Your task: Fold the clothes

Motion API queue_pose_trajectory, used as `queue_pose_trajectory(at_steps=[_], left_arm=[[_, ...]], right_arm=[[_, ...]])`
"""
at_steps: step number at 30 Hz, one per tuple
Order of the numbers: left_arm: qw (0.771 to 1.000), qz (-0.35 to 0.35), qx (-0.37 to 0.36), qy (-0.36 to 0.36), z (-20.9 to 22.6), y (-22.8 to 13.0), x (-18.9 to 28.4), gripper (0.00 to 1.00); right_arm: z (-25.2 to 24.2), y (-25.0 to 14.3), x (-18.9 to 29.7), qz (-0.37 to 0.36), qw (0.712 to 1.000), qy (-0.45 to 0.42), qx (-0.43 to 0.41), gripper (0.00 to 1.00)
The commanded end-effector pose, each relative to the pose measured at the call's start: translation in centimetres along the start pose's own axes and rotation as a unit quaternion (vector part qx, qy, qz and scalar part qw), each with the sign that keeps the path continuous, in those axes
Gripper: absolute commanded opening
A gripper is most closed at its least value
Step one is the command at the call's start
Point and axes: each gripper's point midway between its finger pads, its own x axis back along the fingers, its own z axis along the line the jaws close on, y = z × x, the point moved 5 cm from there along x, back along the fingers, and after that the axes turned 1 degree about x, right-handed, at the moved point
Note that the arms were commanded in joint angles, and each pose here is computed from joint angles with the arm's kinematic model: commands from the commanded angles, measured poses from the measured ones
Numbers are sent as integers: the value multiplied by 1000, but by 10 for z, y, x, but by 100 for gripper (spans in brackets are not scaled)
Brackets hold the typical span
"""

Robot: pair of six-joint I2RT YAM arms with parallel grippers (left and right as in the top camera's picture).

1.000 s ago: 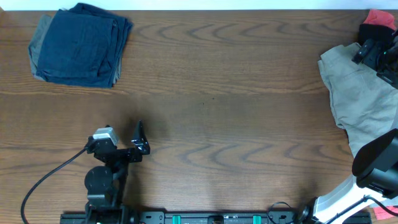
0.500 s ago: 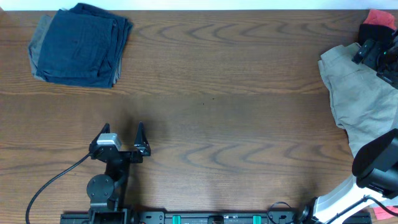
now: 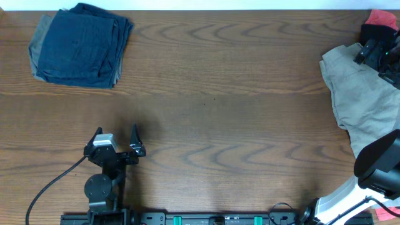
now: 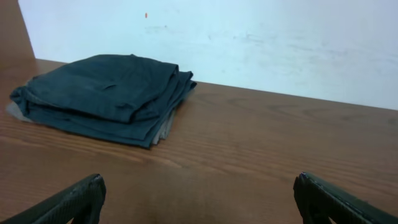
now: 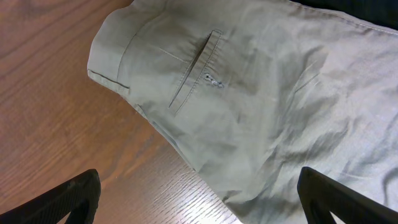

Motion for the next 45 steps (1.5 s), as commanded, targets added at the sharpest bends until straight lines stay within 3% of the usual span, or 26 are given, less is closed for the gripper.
queue_pose_trajectory(at_steps=[1,36,45], left_arm=[[1000,25,-5,-1,1,-12,0,98],[1000,24,-5,-1,1,-12,0,98],[1000,24,-5,-1,1,-12,0,98]], right_arm=[[-3,2,2,-3,1000,-2,3,99],[0,0,3,-4,1000,0,7,99],[13,-2,97,-108,993,38,20,99]])
